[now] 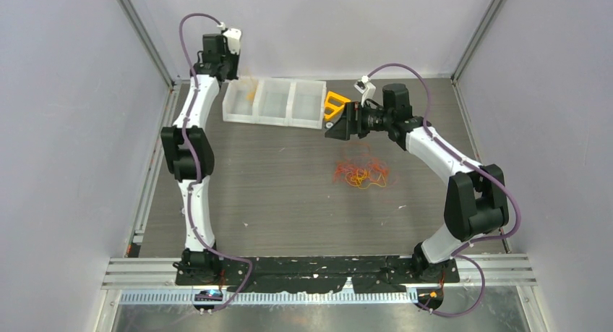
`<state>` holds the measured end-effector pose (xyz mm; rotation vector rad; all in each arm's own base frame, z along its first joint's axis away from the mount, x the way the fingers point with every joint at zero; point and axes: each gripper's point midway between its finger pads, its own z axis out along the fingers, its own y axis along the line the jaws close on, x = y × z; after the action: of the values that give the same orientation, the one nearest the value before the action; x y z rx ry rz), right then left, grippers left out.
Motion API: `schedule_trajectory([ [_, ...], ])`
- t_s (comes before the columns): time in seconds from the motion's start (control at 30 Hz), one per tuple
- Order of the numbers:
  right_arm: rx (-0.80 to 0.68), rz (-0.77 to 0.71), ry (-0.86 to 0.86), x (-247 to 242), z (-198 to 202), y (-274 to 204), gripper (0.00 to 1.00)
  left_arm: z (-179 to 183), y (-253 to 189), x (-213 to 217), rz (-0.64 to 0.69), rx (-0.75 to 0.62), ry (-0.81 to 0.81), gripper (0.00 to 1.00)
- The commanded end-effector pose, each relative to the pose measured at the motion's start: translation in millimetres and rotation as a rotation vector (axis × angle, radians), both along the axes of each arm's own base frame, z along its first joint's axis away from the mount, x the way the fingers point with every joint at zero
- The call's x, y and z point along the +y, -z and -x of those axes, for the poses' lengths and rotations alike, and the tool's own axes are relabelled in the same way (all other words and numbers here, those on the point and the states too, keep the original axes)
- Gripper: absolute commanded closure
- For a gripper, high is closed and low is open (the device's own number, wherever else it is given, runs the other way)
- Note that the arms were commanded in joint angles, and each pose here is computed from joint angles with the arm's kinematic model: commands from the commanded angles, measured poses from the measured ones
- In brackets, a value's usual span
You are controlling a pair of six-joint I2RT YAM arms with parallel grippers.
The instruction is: Untangle the cables
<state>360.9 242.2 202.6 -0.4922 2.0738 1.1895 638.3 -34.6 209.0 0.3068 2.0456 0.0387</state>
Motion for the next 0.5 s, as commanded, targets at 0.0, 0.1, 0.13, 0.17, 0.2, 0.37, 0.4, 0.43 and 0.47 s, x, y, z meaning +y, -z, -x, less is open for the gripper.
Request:
schedule_trajectory([
  [0.0,-0.021,-0.004,-0.013,-3,-1,-3,0.05,6,20,11,-0.053,0.078,-0.022,1.00],
  [0.1,-0.012,-0.004,-0.012,-4,-3,-1,0.04,9,33,13,-0.081,0.114,-0.013,1.00],
  [0.13,-0.003,-0.003,-0.015,-3,-3,2,0.05,9,38,14,-0.093,0.126,-0.006,1.00],
  [0.17,0.000,-0.004,-0.016,-3,-3,2,0.05,10,42,14,-0.103,0.133,0.000,1.00],
  [0.2,0.007,-0.004,-0.016,-3,-3,4,0.05,9,46,16,-0.122,0.140,-0.002,1.00],
  [0.37,0.022,-0.001,-0.017,-2,-4,8,0.05,6,66,15,-0.187,0.178,0.026,0.94],
  [0.4,0.022,-0.001,-0.016,-2,-4,7,0.05,5,68,14,-0.191,0.179,0.033,0.94],
  [0.43,0.024,0.001,-0.017,-3,-3,7,0.05,4,70,13,-0.191,0.179,0.035,0.92],
  [0.47,0.023,0.002,-0.017,-3,-3,6,0.05,3,70,12,-0.186,0.176,0.038,0.89],
])
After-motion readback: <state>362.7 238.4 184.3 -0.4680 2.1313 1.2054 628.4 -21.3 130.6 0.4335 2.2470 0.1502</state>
